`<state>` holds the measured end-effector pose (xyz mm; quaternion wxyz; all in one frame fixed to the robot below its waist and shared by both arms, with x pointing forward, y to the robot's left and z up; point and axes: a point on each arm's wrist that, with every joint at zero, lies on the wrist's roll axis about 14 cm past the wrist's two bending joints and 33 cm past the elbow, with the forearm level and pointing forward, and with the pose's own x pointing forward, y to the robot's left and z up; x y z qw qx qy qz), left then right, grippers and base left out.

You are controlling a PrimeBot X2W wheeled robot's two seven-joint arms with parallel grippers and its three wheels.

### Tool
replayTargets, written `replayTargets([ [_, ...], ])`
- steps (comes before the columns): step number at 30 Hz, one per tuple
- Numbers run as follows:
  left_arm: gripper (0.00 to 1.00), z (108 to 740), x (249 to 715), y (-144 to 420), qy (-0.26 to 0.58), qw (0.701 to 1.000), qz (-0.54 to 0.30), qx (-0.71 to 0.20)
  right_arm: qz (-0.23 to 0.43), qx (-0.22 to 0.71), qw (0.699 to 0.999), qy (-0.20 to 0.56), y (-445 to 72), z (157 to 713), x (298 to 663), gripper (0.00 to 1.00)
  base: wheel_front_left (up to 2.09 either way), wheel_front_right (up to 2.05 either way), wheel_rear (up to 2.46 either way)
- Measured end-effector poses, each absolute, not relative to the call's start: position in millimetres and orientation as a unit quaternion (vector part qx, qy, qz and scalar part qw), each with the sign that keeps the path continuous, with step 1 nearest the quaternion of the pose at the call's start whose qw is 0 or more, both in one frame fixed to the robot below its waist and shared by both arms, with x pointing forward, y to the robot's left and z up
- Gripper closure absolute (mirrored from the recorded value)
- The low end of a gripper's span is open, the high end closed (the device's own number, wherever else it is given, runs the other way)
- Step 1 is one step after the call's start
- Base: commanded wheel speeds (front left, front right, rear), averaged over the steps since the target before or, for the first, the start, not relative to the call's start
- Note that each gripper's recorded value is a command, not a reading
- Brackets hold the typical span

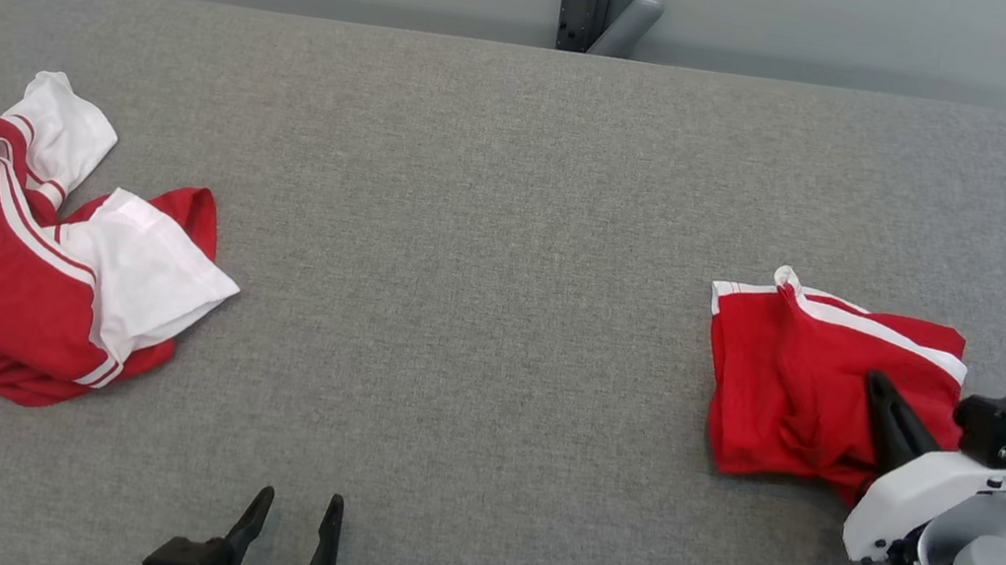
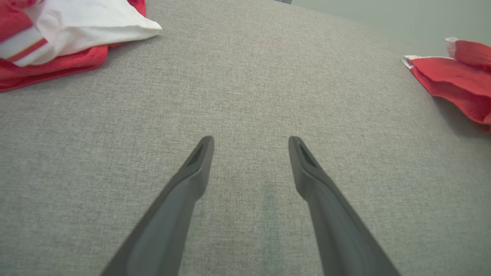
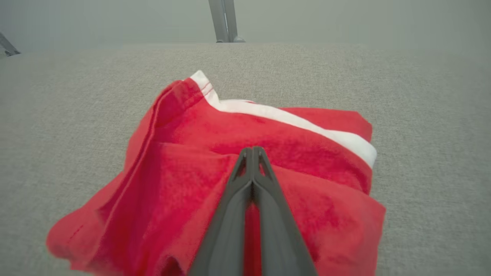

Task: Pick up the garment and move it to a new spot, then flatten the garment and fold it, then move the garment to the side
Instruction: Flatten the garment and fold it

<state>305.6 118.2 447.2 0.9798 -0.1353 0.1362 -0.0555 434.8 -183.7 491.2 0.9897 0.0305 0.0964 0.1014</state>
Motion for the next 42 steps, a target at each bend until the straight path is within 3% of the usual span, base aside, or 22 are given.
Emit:
replayTargets([
  [7,0.00,449,309,121,0.131,0.981,-0.053,-0.132,0.148,0.052,0.978,0.139,-163,466,399,1.00,0.00,0.00,0.00],
  [17,0.00,448,312,110,0.135,0.980,-0.074,-0.128,0.165,0.081,0.970,0.158,-143,455,380,1.00,0.00,0.00,0.00],
  [42,0.00,449,305,119,0.130,0.981,-0.057,-0.132,0.248,0.070,0.956,0.141,-68,471,401,1.00,0.00,0.00,0.00],
])
